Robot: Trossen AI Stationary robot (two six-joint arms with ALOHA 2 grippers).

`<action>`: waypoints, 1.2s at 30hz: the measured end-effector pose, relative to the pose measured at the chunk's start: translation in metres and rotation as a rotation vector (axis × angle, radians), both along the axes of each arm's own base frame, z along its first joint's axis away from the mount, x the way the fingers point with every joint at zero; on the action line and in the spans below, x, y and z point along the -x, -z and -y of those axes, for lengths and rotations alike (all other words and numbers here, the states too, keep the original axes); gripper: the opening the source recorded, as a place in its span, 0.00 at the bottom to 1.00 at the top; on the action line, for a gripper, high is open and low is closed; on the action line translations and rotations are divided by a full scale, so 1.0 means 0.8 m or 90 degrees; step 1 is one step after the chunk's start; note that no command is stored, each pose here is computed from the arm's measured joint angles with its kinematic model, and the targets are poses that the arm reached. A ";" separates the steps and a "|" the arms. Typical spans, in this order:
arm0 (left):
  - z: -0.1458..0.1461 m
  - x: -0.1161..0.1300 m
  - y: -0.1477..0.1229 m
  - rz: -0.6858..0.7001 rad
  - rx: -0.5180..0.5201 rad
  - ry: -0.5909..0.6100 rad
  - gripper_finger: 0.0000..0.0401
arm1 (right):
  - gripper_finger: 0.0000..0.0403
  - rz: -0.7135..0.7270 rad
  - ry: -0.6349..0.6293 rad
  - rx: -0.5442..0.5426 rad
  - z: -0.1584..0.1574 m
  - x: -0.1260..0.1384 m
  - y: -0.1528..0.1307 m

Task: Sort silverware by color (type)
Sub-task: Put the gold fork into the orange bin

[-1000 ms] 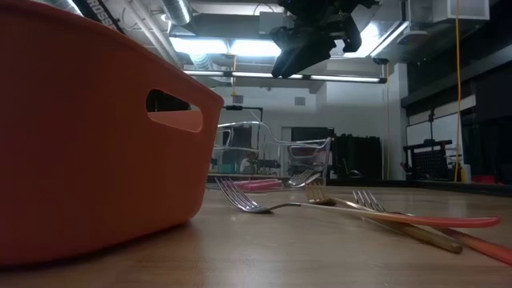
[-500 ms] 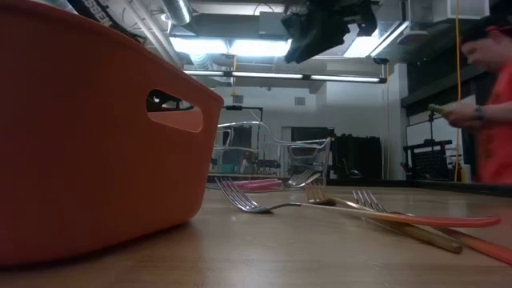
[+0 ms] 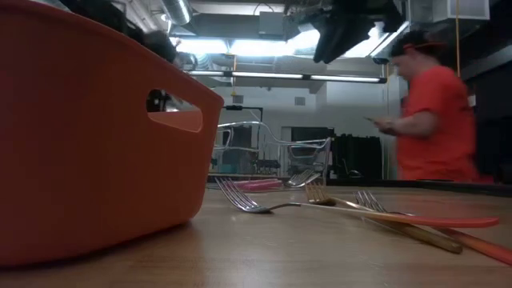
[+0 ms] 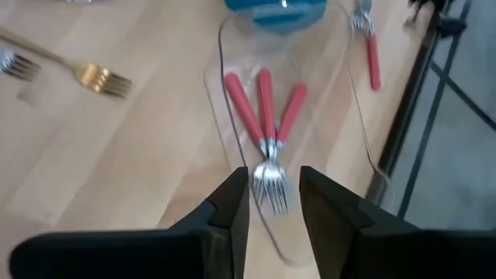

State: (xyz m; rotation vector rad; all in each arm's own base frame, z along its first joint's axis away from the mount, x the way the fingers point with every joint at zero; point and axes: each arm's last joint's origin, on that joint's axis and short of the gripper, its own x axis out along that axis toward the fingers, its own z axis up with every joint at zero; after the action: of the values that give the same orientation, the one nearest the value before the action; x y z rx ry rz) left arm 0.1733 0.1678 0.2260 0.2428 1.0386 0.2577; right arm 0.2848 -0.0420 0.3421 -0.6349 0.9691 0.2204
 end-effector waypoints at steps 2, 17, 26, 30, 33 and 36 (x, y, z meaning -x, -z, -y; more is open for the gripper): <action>0.010 0.003 -0.015 0.040 -0.002 -0.024 0.02 | 0.26 -0.010 0.019 0.001 0.000 0.005 -0.001; 0.130 -0.012 -0.078 0.292 0.218 -0.082 0.02 | 0.26 -0.048 0.074 -0.015 0.000 0.016 0.001; 0.202 -0.033 -0.070 0.265 0.425 -0.111 0.02 | 0.26 -0.047 0.071 -0.021 -0.001 0.015 0.001; 0.235 -0.044 -0.059 0.223 0.485 -0.136 0.02 | 0.26 -0.045 0.066 -0.029 -0.001 0.015 0.001; 0.260 -0.056 -0.052 0.210 0.508 -0.107 0.02 | 0.26 -0.044 0.062 -0.035 -0.002 0.015 0.001; 0.287 -0.071 -0.043 0.206 0.523 -0.059 0.02 | 0.26 -0.044 0.062 -0.035 -0.002 0.015 0.001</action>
State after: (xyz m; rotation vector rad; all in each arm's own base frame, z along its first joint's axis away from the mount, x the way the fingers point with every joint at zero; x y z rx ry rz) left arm 0.2303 -0.0614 0.2605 -0.5734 0.7614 -0.0607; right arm 0.2730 -0.0407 0.3415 -0.5310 1.0546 0.1837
